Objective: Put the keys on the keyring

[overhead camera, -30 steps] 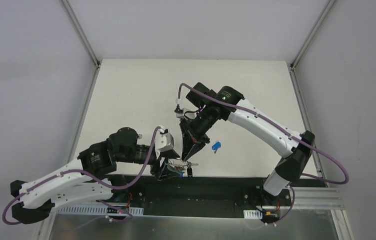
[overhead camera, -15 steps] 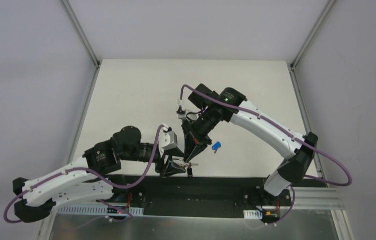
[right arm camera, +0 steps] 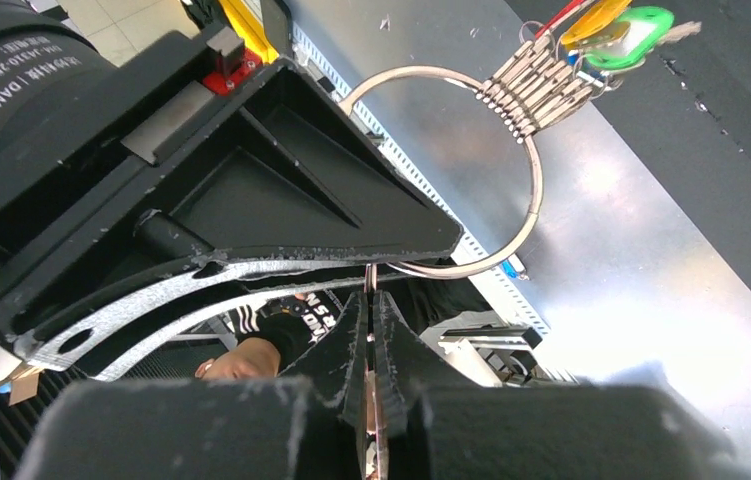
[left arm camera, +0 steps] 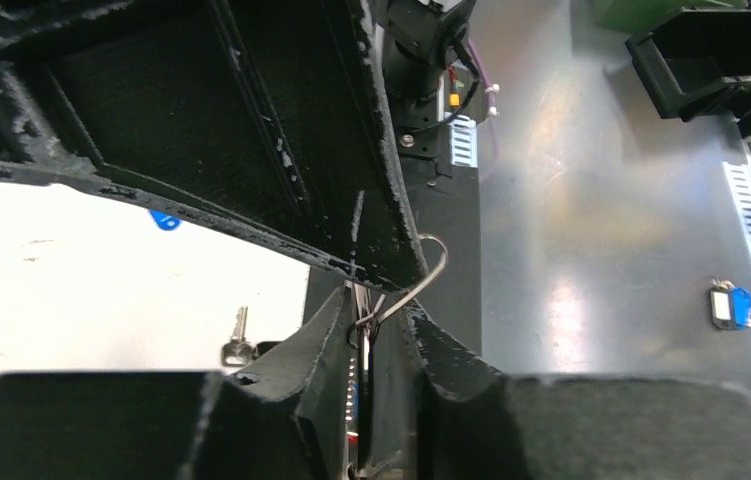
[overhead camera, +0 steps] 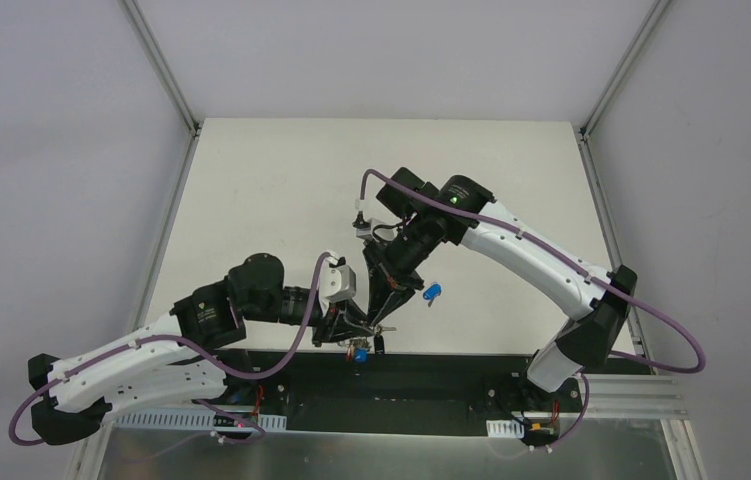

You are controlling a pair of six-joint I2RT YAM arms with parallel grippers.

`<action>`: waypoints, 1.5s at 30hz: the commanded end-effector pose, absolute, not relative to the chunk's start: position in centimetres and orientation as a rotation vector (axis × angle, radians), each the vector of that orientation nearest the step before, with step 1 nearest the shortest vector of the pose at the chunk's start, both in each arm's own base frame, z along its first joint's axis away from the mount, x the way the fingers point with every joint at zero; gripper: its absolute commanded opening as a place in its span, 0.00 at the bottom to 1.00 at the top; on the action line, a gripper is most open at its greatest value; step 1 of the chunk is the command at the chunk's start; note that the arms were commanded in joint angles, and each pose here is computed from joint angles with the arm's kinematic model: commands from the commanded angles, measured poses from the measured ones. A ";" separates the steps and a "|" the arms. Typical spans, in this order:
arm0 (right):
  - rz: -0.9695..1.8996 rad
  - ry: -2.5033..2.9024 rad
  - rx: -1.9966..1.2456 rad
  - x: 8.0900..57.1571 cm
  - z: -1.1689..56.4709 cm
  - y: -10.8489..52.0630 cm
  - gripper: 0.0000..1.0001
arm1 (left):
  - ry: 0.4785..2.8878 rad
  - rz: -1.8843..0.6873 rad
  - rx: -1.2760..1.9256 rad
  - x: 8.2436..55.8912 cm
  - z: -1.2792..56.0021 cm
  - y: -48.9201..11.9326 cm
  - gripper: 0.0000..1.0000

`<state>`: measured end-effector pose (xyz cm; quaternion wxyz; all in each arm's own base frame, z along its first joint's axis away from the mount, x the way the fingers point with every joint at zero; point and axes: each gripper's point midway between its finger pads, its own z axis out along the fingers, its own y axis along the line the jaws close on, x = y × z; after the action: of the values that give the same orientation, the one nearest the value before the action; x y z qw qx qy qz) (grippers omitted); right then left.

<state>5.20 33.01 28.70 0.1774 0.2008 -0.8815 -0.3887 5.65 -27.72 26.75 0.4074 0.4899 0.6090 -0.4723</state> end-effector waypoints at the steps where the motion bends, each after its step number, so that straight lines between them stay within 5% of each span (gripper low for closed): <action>1: -1.145 -2.488 0.578 4.7 29.9 32.6 0.00 | 1.424 -1.254 1.251 4.7 28.6 -28.3 0.02; 6: -1.145 -2.500 0.580 4.8 29.9 32.6 0.00 | 1.431 -1.275 1.250 4.4 28.4 -28.3 0.00; 14: -1.253 -2.675 0.674 6.5 31.6 32.1 0.52 | 1.475 -1.259 1.127 5.4 29.4 -27.7 0.00; 23: -1.395 -3.178 0.751 11.6 33.1 29.1 0.75 | 1.598 -1.096 0.951 8.6 28.0 -26.4 0.00; 28: -1.433 -3.558 0.561 16.3 33.5 26.4 0.99 | 1.617 -0.973 0.828 10.9 28.2 -24.8 0.00; 31: -1.408 -3.696 0.368 18.2 32.5 25.0 0.99 | 1.619 -0.894 0.755 12.2 28.2 -23.8 0.00; 36: -1.523 -3.519 0.498 16.6 31.2 27.1 0.97 | 1.635 -0.797 0.655 14.0 28.1 -22.5 0.00; 45: -1.651 -3.249 0.416 14.5 31.2 30.4 0.68 | 1.627 -0.722 0.557 15.6 27.7 -21.4 0.00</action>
<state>15.22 28.34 29.19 -0.2858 0.1189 -0.8727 -0.3777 14.54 -21.87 25.75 0.5592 0.2806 0.7164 -0.3087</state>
